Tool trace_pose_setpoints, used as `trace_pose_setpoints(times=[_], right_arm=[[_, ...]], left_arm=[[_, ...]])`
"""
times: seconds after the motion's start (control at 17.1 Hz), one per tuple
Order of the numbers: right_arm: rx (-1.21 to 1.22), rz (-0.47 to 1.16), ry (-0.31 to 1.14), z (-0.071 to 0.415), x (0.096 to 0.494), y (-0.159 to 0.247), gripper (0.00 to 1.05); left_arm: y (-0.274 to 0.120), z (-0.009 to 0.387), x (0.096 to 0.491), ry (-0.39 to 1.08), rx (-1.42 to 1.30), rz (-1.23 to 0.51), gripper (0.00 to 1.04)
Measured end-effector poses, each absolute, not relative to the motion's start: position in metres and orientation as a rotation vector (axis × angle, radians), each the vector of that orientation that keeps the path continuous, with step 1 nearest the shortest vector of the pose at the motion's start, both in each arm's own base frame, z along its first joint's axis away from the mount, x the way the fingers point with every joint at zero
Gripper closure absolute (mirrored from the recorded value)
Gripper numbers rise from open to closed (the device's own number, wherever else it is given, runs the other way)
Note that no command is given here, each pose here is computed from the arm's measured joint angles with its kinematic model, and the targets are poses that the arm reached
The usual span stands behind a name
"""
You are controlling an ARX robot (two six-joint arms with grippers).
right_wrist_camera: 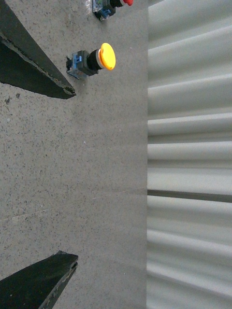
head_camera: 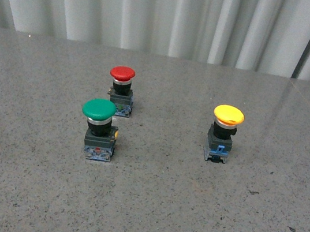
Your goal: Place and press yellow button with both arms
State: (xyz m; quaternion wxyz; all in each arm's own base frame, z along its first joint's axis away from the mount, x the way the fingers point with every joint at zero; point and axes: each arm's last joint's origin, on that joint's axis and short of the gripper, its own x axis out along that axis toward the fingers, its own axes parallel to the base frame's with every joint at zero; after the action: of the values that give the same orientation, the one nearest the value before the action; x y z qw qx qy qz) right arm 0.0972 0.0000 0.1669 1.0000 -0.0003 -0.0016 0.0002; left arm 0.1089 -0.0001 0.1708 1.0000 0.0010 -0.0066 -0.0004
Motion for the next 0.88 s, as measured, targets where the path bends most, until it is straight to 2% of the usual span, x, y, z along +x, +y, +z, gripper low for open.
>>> trace_pose_setpoints(times=[0.18, 0.23, 0.64, 0.88], right_arm=[[-0.001, 0.000, -0.003, 0.167, 0.097, 0.000, 0.06], [-0.001, 0.000, -0.002, 0.167, 0.097, 0.000, 0.06], [-0.001, 0.000, -0.003, 0.167, 0.097, 0.000, 0.06], [-0.001, 0.000, -0.003, 0.167, 0.097, 0.000, 0.06]], left_arm=[[0.000, 0.164, 0.099, 0.040, 0.002, -0.001, 1.03], [0.000, 0.170, 0.097, -0.024, 0.002, -0.002, 1.03], [0.000, 0.167, 0.097, -0.002, 0.001, 0.000, 1.02], [0.000, 0.167, 0.097, -0.002, 0.001, 0.000, 0.59]])
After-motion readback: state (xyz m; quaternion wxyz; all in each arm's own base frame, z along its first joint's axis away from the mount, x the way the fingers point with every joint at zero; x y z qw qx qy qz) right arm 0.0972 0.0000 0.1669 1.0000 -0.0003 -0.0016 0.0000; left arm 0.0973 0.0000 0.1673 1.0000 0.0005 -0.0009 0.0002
